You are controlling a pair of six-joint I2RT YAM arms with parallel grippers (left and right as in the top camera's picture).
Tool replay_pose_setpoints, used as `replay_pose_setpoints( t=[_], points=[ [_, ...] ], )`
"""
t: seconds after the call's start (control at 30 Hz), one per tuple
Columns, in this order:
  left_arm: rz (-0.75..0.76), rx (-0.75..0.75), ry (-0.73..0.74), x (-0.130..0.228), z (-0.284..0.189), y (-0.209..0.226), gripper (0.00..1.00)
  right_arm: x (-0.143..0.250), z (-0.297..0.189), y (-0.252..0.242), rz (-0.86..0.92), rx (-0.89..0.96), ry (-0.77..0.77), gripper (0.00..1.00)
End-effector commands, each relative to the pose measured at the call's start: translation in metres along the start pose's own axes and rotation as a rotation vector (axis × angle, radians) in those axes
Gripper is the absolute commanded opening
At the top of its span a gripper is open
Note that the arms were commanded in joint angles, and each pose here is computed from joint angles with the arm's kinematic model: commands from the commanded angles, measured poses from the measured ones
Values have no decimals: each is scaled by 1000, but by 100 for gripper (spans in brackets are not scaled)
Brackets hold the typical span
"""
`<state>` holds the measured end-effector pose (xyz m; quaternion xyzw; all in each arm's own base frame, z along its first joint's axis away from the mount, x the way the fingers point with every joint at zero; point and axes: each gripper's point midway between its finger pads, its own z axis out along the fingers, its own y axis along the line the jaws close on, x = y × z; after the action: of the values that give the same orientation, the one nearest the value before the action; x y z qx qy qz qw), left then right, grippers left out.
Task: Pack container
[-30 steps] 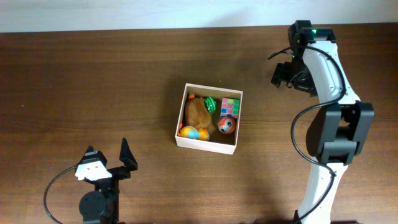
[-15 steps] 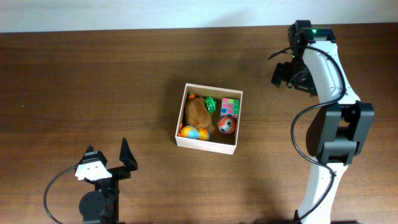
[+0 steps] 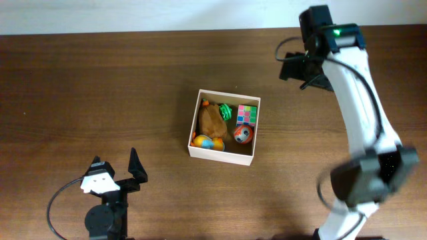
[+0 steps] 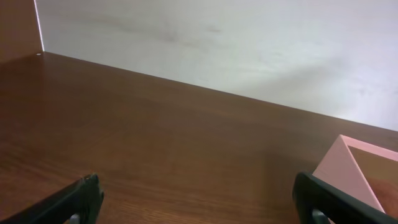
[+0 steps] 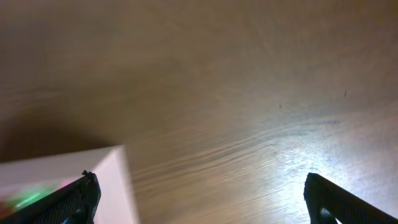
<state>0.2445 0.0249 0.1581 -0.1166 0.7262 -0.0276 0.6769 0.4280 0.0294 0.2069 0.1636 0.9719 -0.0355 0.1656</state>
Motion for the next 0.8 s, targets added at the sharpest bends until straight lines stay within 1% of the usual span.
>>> replay_pose_setpoints(
  t=[0.0, 0.07, 0.1, 0.23, 0.33, 0.43, 0.53, 0.63, 0.77],
  points=[
    [16, 9, -2, 1, 0, -1, 99, 3, -84, 14, -26, -101, -183, 99],
    [16, 9, -2, 1, 0, -1, 99, 2, -118, 10, -28, -105, -292, 99],
    [16, 9, -1, 1, 0, -1, 99, 0, -143, 10, -22, -132, -380, 99],
    [16, 9, -2, 1, 0, -1, 99, -5, -180, 7, 18, -217, -543, 99],
    [16, 9, -2, 1, 0, -1, 99, -4, -197, 3, 57, -297, -674, 99],
    [16, 9, -2, 1, 0, -1, 99, 2, -203, -3, 86, -365, -798, 99],
    [16, 9, -2, 1, 0, -1, 99, 16, -202, -7, 44, -414, -912, 99],
    [16, 9, -2, 1, 0, -1, 99, 37, -189, -20, 56, -430, -951, 99],
    [16, 9, -1, 1, 0, -1, 99, 63, -168, -36, 62, -448, -956, 99]
  ],
)
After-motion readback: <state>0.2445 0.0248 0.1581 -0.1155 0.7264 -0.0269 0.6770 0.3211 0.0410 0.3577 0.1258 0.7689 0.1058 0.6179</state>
